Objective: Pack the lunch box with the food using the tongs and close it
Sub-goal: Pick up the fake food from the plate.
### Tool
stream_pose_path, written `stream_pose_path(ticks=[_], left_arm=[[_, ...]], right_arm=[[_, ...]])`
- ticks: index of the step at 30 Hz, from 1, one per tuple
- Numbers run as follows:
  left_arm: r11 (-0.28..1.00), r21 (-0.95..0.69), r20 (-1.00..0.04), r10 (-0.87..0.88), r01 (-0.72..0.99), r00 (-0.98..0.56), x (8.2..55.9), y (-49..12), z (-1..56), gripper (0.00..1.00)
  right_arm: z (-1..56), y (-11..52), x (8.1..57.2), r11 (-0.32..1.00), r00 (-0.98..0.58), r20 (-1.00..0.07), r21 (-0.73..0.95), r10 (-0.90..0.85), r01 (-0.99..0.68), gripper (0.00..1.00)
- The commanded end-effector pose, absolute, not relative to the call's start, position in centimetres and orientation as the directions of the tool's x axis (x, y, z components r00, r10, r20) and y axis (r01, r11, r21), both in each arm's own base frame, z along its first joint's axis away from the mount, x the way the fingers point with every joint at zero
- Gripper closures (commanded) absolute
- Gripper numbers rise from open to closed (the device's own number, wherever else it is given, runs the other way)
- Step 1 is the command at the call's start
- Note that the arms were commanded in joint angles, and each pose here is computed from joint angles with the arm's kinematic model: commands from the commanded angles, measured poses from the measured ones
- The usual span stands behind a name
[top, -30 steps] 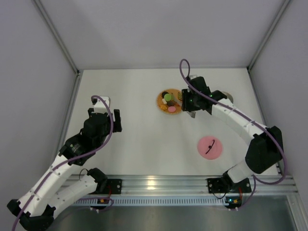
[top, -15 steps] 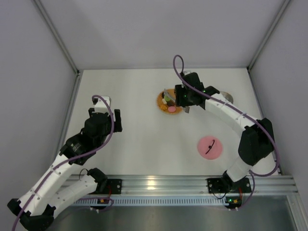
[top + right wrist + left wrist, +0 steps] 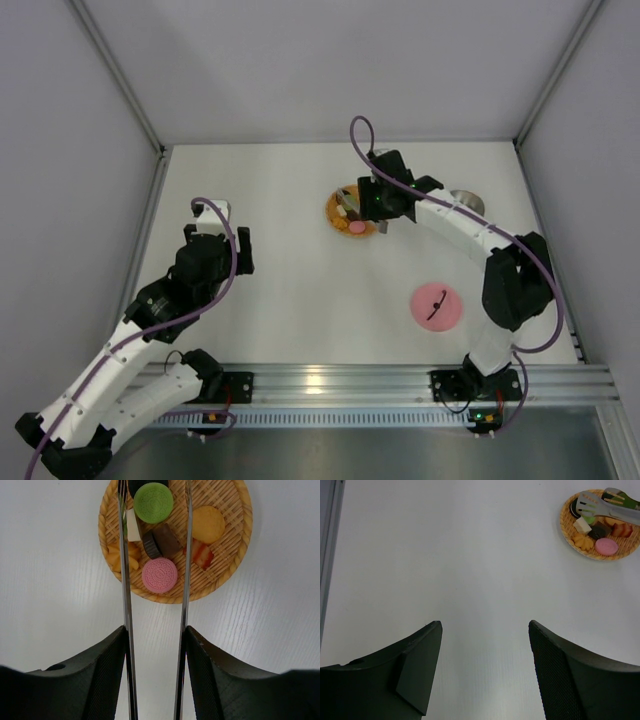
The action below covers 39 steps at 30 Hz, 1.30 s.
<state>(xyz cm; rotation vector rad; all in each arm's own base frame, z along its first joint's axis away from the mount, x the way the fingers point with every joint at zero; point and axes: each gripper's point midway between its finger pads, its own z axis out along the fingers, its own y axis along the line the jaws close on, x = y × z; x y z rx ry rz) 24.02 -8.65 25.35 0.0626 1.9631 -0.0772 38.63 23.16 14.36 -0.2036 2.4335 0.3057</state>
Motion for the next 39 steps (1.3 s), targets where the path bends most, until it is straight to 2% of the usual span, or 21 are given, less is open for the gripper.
stream_pose_path(ticks=[1, 8, 13, 23, 39], left_arm=[[0.997, -0.03, -0.932, 0.0, 0.077, -0.362, 24.4, -8.7, 25.7, 0.25], [0.996, -0.032, -0.932, -0.001, 0.079, -0.362, 24.4, -8.8, 25.7, 0.25], [0.996, -0.032, -0.933, -0.001, 0.079, -0.359, 24.4, -8.8, 25.8, 0.25], [0.996, -0.034, -0.934, -0.004, 0.077, -0.358, 24.4, -8.7, 25.8, 0.25], [0.996, -0.035, -0.934, -0.004, 0.08, -0.356, 24.3, -8.7, 25.9, 0.25]], right_arm=[[16.7, 24.9, 40.1, 0.947, -0.712, -0.701, 0.201, -0.041, -0.252, 0.52], [15.5, 25.2, 39.9, 0.941, -0.731, -0.682, 0.22, -0.041, -0.258, 0.53], [16.1, 25.4, 40.0, 0.937, -0.724, -0.689, 0.23, -0.034, -0.263, 0.64], [17.2, 24.2, 40.0, 0.943, -0.712, -0.702, 0.228, -0.013, -0.242, 0.7], [22.2, 21.0, 39.0, 0.959, -0.641, -0.767, 0.203, 0.031, -0.196, 0.7]])
